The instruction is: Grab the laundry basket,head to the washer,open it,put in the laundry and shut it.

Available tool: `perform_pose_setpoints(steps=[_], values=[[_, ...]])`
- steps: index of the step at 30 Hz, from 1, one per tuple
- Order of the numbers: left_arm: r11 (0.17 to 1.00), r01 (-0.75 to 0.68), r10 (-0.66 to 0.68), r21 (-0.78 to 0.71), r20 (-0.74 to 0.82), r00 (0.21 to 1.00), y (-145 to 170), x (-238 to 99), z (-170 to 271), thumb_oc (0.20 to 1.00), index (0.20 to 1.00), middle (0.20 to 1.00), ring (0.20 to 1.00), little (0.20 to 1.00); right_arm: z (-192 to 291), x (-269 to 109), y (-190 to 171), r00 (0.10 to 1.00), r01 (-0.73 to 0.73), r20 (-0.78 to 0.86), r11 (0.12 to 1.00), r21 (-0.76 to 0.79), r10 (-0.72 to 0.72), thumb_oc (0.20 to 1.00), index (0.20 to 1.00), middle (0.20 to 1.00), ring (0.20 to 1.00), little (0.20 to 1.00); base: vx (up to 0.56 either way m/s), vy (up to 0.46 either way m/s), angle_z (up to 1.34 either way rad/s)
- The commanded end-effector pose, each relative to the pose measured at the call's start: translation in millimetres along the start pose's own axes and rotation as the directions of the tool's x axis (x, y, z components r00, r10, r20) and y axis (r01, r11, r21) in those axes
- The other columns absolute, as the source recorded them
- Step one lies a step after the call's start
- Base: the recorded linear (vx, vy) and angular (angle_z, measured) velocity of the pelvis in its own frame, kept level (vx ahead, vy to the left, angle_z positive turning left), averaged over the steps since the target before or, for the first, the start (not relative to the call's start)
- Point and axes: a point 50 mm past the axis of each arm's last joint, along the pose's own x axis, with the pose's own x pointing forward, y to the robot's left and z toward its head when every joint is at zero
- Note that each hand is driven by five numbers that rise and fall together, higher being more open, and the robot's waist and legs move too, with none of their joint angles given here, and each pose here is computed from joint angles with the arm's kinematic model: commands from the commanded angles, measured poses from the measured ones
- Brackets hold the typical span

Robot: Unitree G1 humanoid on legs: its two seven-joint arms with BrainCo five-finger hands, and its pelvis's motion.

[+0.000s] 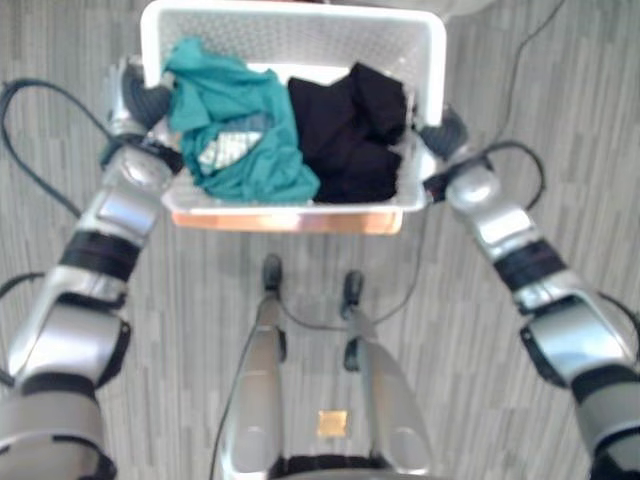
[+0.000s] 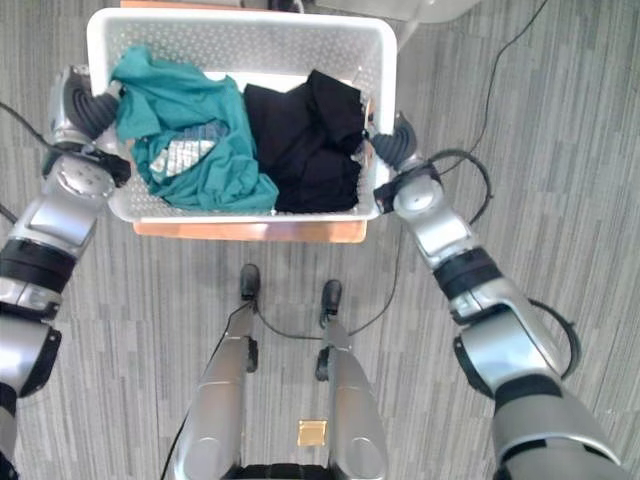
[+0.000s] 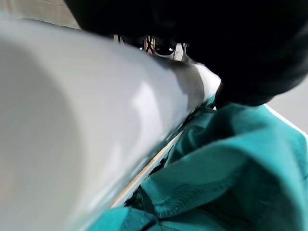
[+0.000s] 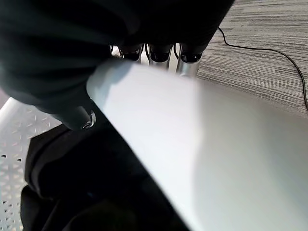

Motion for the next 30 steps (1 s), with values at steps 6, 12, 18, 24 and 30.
perform_pose_setpoints(steps=[6,12,18,24,30], values=[[0.994,0.003,-0.016,0.112,0.113,0.993,14.6,-10.8,-9.3,0.200,0.200,0.200,0.200,0.200,14.8,-22.9,-34.4,0.981,0.006,0.195,1.000,0.015,-0.008,0.200,0.200,0.200,0.200,0.200,0.01,-0.007,-0.01],[0.991,0.045,-0.063,0.130,0.142,0.988,13.7,-18.1,-11.0,0.200,0.200,0.200,0.200,0.200,4.9,-34.7,-39.4,0.982,-0.037,0.186,0.999,0.012,0.034,0.200,0.200,0.200,0.200,0.200,0.02,-0.020,-0.03],[0.987,0.101,-0.125,0.129,0.195,0.973,10.5,-26.6,-5.6,0.200,0.200,0.200,0.200,0.200,-8.1,-48.6,-41.1,0.981,-0.112,0.160,0.994,0.017,0.108,0.200,0.200,0.200,0.200,0.200,0.04,-0.051,-0.03],[0.975,0.190,-0.214,0.120,0.239,0.947,-10.4,-33.0,7.5,0.200,0.200,0.200,0.200,0.200,-15.3,-59.1,-43.3,0.977,-0.159,0.148,0.987,0.016,0.155,0.200,0.200,0.200,0.200,0.200,0.04,-0.111,0.03],[0.946,0.309,-0.324,0.096,0.304,0.896,-38.8,-43.4,29.1,0.200,0.200,0.200,0.200,0.200,-23.3,-67.1,-46.6,0.977,-0.180,0.124,0.983,0.036,0.174,0.200,0.200,0.200,0.200,0.200,0.00,-0.188,0.20]])
